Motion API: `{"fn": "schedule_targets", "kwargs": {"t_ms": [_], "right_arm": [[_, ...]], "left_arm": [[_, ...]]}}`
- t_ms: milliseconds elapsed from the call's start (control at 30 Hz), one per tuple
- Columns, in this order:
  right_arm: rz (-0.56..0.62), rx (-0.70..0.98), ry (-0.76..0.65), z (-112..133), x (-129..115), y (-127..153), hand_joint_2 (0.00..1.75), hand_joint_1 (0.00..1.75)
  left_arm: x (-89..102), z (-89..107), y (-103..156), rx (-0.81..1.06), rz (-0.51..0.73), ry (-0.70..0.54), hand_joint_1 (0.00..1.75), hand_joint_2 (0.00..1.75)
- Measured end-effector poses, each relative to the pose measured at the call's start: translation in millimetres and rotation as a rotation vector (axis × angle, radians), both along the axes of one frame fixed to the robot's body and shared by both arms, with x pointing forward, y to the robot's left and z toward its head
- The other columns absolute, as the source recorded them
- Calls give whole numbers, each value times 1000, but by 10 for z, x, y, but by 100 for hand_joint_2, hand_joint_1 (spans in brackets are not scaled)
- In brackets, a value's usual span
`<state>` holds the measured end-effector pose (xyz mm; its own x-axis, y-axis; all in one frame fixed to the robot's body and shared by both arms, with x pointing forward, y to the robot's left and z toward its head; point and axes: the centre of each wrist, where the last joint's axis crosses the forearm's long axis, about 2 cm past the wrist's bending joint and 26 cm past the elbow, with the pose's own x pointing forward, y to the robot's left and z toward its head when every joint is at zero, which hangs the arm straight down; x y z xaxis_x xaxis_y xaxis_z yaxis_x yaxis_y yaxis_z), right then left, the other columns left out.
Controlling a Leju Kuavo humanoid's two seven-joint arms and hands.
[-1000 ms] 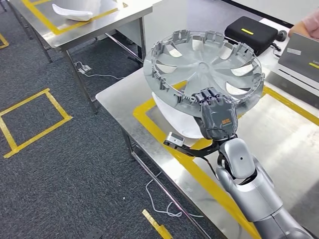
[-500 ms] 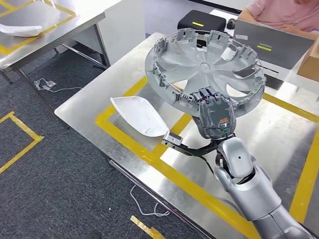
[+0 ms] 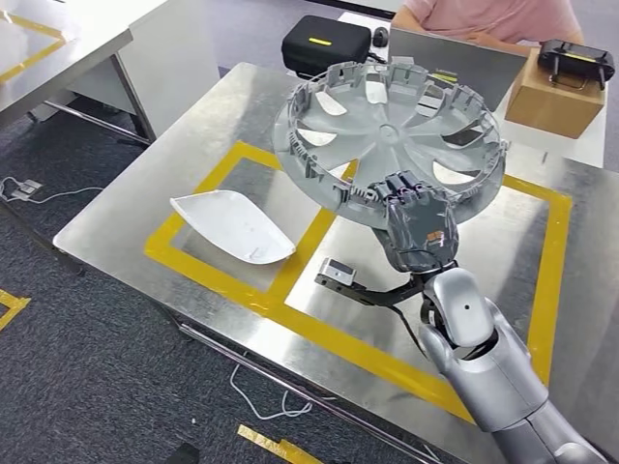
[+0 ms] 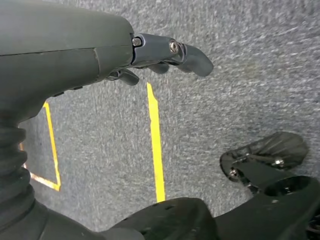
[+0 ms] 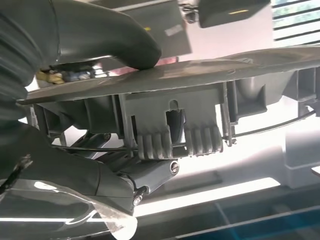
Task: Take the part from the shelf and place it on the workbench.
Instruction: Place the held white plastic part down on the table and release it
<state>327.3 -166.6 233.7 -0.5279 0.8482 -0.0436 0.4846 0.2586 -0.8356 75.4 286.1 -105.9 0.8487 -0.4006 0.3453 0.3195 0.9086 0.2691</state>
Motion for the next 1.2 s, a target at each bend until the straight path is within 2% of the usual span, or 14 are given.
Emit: {"fn": "schedule_targets", "kwargs": {"t_ms": [567, 933, 1200], "right_arm": [[13, -5, 44, 0, 10, 21, 175, 175], [95, 27, 254, -46, 49, 30, 175, 175], [126, 0, 282, -104, 87, 43, 175, 175]], "left_arm": [[-8, -1, 29, 6, 16, -1, 0, 175], [-23, -4, 37, 7, 39, 20, 0, 175], [-33, -6, 68, 10, 49, 34, 0, 175]]}}
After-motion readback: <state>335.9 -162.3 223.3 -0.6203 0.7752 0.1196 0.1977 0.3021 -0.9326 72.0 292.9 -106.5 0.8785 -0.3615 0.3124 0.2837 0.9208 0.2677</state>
